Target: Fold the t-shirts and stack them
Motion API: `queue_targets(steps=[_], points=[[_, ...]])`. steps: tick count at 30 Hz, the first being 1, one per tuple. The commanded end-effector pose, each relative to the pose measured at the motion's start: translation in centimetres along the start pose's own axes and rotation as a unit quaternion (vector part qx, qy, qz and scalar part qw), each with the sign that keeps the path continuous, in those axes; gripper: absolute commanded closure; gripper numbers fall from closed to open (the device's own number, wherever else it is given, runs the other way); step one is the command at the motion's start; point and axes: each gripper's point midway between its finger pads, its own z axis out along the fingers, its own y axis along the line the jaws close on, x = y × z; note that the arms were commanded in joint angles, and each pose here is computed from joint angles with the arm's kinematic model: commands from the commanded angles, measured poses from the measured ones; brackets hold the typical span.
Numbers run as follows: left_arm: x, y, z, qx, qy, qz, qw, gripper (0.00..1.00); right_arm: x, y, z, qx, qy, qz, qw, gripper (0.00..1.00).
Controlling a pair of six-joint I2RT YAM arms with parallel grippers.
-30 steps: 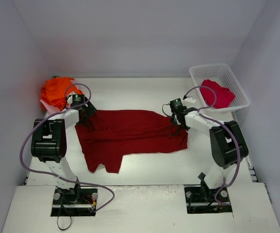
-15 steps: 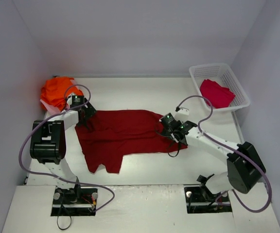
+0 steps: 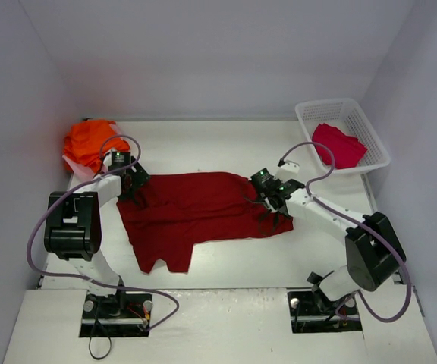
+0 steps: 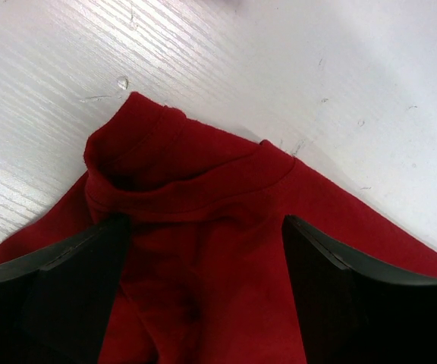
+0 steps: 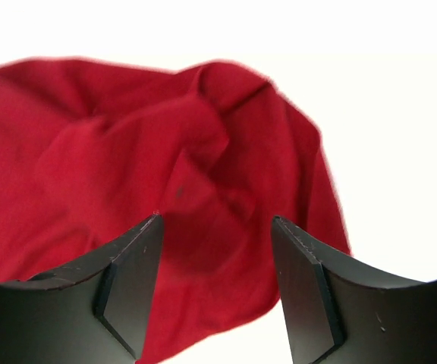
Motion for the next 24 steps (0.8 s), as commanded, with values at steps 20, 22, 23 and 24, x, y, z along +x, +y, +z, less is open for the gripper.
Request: queue_targets(steps=[20, 22, 23, 24], points=[[-0.8, -0.4, -0.7, 0.006, -0.013, 0.006, 1.000, 0.24, -2.4, 3.6, 4.6, -0.022, -0.019, 0.021, 0.999, 0.55], [-0.8, -0.6, -0.7, 0.010, -0.013, 0.003, 1.000, 0.24, -2.1, 3.8, 4.6, -0.021, -0.017, 0.017, 0.999, 0.56], [-0.6, -0.5, -0.6, 0.010, -0.011, 0.003, 1.000, 0.24, -1.9, 3.7, 4.6, -0.020, -0.016, 0.016, 1.000, 0.57], [-0.6, -0.5, -0.7, 0.011, -0.012, 0.003, 1.000, 0.24, -1.7, 3.7, 4.7, -0.019, -0.014, 0.017, 1.000, 0.65]])
